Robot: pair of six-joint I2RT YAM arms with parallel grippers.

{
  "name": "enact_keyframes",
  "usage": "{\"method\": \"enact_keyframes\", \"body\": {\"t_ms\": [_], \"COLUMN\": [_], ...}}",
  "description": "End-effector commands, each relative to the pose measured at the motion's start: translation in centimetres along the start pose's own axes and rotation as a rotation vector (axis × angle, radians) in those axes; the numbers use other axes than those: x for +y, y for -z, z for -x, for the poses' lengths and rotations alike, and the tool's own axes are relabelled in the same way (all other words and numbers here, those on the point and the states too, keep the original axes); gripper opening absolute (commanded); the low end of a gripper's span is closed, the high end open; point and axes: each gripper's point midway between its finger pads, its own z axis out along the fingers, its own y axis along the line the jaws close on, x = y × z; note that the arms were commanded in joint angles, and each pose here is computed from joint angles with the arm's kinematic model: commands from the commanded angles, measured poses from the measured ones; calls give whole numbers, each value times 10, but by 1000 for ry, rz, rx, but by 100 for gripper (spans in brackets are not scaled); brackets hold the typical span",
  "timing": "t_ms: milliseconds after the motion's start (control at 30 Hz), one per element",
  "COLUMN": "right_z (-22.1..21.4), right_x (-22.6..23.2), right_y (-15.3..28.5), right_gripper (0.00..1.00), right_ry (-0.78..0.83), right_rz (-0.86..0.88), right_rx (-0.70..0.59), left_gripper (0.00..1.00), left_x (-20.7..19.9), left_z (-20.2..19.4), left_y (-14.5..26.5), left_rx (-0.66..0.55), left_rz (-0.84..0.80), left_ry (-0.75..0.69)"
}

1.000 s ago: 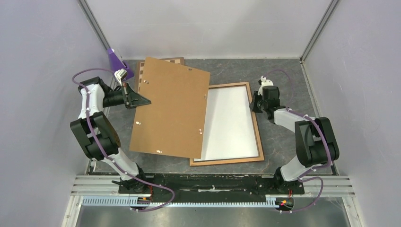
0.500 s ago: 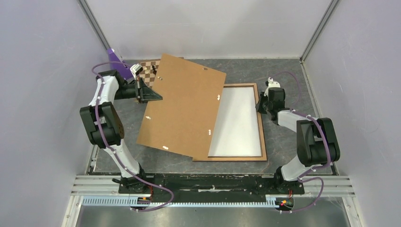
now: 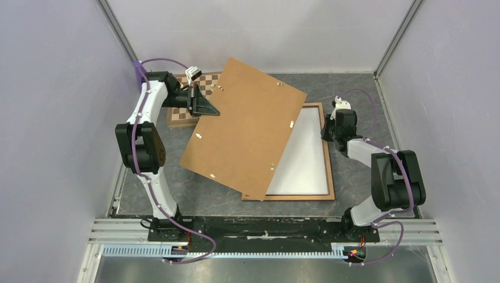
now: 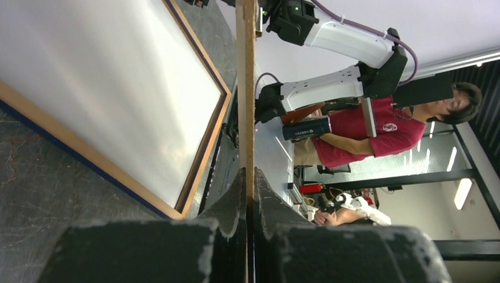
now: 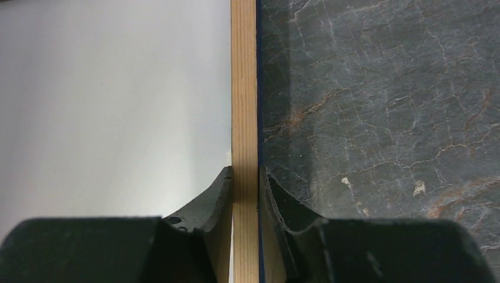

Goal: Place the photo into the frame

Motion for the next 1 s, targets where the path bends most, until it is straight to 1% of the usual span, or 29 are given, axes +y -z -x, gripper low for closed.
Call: {"method": "enact_keyframes", "body": {"t_ms": [0, 100, 300, 600, 700, 767, 967], "right_z": [38, 38, 36, 44, 43, 44, 50], "right_x": [-1, 0, -2, -3, -6, -12, -30], "right_y": [9, 9, 8, 13, 7, 2, -16], "right_gripper": [6, 6, 6, 5, 5, 4, 3], "right_ry": [7, 7, 14, 18, 13, -1, -67], "right_rz": [-10, -7, -15, -19, -38, -53, -83], "right_rx": [-140, -140, -138, -159, -148, -144, -137], "left_gripper": [2, 2, 2, 2, 2, 2, 2], "left_x": [-38, -42, -63, -67, -75, -82, -76], "left_z": [21, 22, 32, 45, 51, 48, 50], "left_y": [-3, -7, -5, -4, -3, -13, -22], "left_rx": [-85, -73, -65, -60, -60, -30, -9], "left_rz": [-166, -171, -175, -177, -176, -189, -196], "left_ry": [185, 188, 163, 166, 133, 119, 116]}}
